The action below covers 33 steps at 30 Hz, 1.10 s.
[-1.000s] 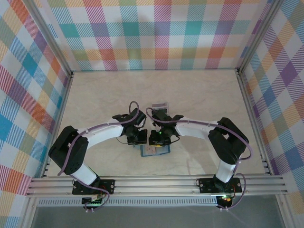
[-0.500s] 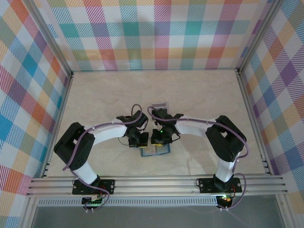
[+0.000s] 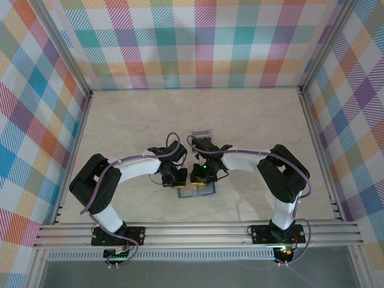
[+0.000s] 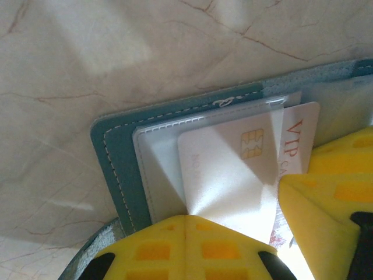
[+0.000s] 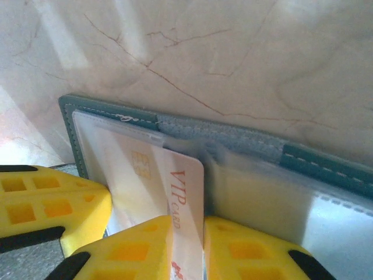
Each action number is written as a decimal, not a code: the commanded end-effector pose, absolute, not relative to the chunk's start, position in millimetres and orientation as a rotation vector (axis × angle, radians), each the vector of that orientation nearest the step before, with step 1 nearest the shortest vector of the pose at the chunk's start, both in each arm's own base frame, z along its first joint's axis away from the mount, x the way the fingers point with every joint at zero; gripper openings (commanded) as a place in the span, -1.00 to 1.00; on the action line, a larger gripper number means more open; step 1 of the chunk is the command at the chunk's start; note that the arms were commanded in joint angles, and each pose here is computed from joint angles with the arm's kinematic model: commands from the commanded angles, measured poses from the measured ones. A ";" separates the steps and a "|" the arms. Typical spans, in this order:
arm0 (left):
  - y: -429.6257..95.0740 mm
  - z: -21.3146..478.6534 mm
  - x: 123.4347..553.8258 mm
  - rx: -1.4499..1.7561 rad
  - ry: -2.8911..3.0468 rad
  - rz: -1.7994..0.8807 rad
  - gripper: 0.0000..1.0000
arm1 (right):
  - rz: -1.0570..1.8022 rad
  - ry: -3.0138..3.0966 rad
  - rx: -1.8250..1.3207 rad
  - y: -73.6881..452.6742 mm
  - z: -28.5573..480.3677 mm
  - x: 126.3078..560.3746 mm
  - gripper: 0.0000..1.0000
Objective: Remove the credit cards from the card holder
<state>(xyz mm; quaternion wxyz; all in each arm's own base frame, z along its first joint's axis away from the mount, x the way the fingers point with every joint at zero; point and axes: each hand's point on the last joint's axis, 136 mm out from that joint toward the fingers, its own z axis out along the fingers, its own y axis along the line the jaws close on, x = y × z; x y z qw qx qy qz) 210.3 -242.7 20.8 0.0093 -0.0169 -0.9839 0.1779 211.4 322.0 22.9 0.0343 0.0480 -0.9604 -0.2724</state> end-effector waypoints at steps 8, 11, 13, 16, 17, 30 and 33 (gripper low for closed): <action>-213.3 -11.3 192.2 -0.050 -3.041 0.315 -0.93 | -1.175 -2.816 0.089 330.8 39.2 206.7 -0.65; -211.8 -11.7 191.0 -0.048 -3.040 0.306 -0.93 | -1.263 -2.783 0.104 334.0 46.4 205.1 -0.68; -210.8 -11.3 191.4 -0.048 -3.043 0.300 -0.93 | -1.278 -2.777 0.104 333.2 46.8 204.6 -0.69; -210.7 -10.3 191.3 -0.048 -3.045 0.299 -0.93 | -1.303 -2.767 0.106 333.1 47.2 205.3 -0.71; -211.0 -9.9 191.3 -0.049 -3.045 0.302 -0.93 | -1.315 -2.762 0.105 333.8 47.8 205.8 -0.72; -207.7 -7.3 189.4 -0.049 -3.048 0.286 -0.93 | -1.345 -2.735 0.100 337.5 42.6 206.8 -0.76; -205.7 -6.2 190.0 -0.050 -3.054 0.272 -0.93 | -1.288 -2.775 0.086 328.9 39.6 205.6 -0.84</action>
